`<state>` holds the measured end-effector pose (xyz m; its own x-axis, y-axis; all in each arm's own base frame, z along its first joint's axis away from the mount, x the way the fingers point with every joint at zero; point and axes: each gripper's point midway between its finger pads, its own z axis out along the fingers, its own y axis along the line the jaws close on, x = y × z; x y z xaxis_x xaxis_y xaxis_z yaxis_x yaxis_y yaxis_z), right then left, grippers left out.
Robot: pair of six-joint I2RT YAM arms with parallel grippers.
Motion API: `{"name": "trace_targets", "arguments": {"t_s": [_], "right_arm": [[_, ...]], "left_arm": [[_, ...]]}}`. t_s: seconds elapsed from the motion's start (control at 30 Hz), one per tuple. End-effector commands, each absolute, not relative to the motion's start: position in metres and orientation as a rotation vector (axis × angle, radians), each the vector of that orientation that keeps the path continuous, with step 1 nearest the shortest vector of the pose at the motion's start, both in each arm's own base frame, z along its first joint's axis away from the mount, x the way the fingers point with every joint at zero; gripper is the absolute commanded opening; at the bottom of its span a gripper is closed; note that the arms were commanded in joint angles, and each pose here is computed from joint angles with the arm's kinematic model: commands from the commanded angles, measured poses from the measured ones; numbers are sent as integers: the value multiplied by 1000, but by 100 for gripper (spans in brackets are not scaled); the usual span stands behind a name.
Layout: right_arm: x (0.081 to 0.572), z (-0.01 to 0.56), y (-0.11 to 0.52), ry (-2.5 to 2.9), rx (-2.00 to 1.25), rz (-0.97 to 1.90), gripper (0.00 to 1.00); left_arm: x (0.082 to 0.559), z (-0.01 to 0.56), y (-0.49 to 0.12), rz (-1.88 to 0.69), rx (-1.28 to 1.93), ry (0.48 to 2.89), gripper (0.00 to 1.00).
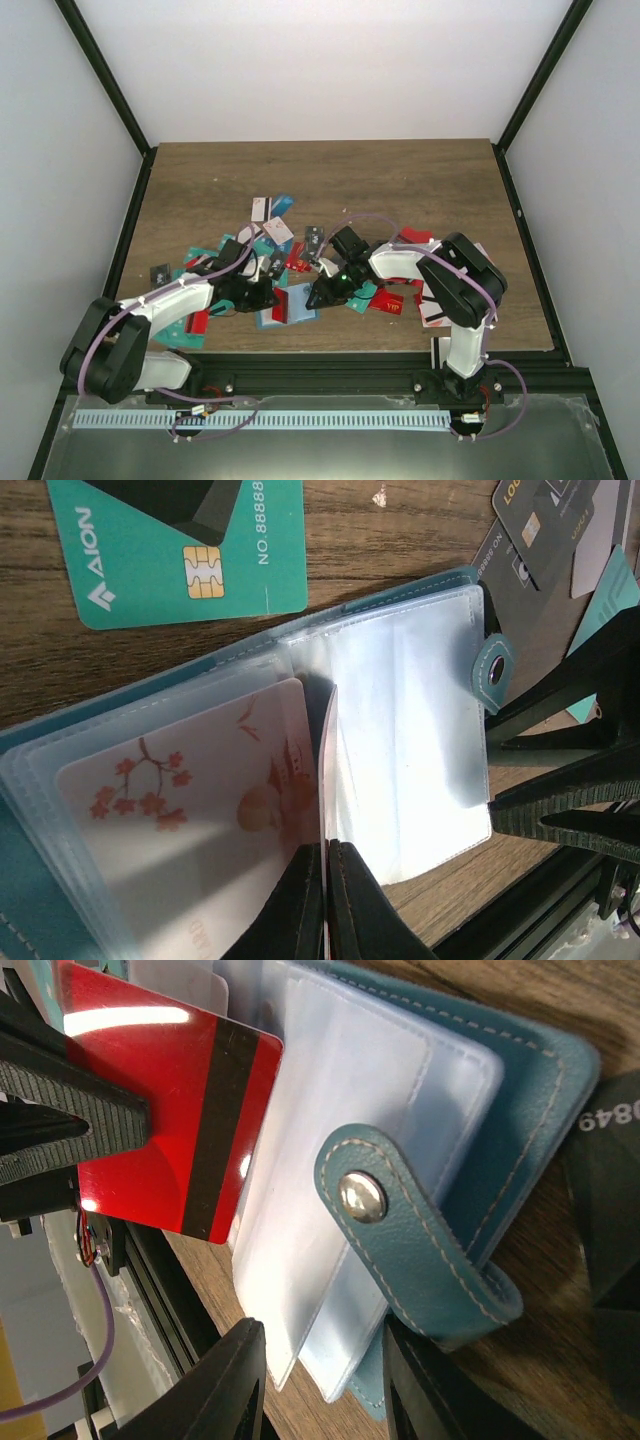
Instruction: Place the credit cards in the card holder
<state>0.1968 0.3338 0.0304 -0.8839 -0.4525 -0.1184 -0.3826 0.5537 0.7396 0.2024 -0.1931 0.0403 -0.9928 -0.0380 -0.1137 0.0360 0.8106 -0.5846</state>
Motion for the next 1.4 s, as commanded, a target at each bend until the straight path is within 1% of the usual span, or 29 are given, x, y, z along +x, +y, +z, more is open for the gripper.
{"name": "trace_targets", "arguments": {"t_s": [0.0,0.13,0.37,0.6,0.97,1.37], "right_arm": [[194,4,322,-2730,688,-1118,35],[194,4,322,-2729,688,-1117,35],[194,2,323,-2723,687,-1118,35],[193,1,323,-2715,687,-1121,35],[193,-2,322,-2713,700,-1102,35],[195,-6,321,-2711,685,-1089,35]], "left_arm": [[203,36,-189,-895,-7,2887,4],[203,36,-191,-916,5,2890,4],[207,49,-181,-835,-51,2868,4],[203,40,-183,-861,-63,2885,4],[205,34,-198,-978,-14,2867,4],[205,32,-200,-1006,23,2843,4]]}}
